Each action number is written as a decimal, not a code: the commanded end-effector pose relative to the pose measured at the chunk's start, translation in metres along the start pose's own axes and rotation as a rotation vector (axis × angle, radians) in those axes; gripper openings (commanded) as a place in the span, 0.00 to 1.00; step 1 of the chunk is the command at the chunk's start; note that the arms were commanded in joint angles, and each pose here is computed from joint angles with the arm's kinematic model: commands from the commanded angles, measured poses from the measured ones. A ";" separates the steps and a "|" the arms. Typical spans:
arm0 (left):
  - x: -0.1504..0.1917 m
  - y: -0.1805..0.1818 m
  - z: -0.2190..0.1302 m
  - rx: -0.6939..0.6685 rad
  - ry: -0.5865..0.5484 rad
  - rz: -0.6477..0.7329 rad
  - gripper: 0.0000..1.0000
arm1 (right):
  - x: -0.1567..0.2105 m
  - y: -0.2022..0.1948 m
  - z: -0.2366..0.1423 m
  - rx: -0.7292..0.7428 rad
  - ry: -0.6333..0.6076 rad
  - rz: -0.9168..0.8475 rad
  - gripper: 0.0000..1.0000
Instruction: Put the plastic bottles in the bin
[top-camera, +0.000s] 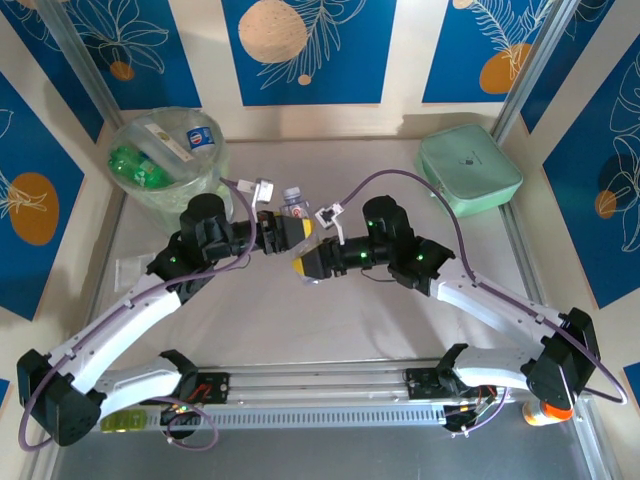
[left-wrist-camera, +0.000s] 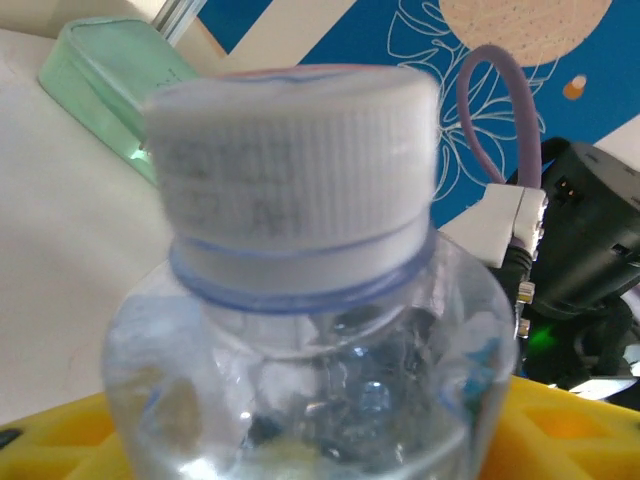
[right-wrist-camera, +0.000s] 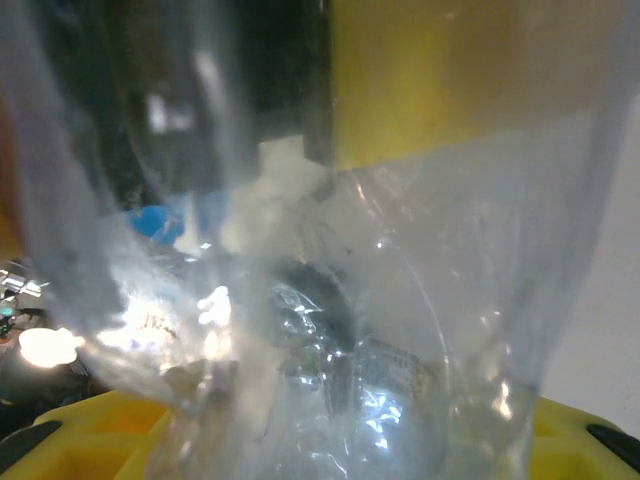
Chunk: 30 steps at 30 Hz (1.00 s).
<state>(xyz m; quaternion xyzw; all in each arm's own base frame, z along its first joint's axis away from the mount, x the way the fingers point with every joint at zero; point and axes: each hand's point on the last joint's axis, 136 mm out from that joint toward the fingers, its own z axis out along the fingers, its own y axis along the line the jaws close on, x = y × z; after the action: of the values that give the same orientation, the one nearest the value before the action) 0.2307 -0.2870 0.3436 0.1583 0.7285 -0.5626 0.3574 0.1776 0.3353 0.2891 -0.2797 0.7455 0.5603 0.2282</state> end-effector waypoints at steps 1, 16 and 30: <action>-0.007 -0.023 0.004 0.099 -0.017 0.036 0.57 | -0.001 0.009 -0.004 -0.044 -0.007 -0.002 0.50; -0.071 0.012 -0.039 -0.228 -0.133 -0.025 0.49 | -0.021 0.034 -0.039 0.001 -0.097 -0.087 0.99; -0.216 0.095 -0.173 -0.790 -0.512 -0.172 0.35 | -0.013 0.010 -0.071 0.091 -0.168 -0.069 0.99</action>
<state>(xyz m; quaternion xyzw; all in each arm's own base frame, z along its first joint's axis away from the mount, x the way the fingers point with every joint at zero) 0.3690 -0.0897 0.4659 -0.1422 0.7577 -0.3610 0.5247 0.1759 0.2731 0.3419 -0.2493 0.7218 0.5529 0.3333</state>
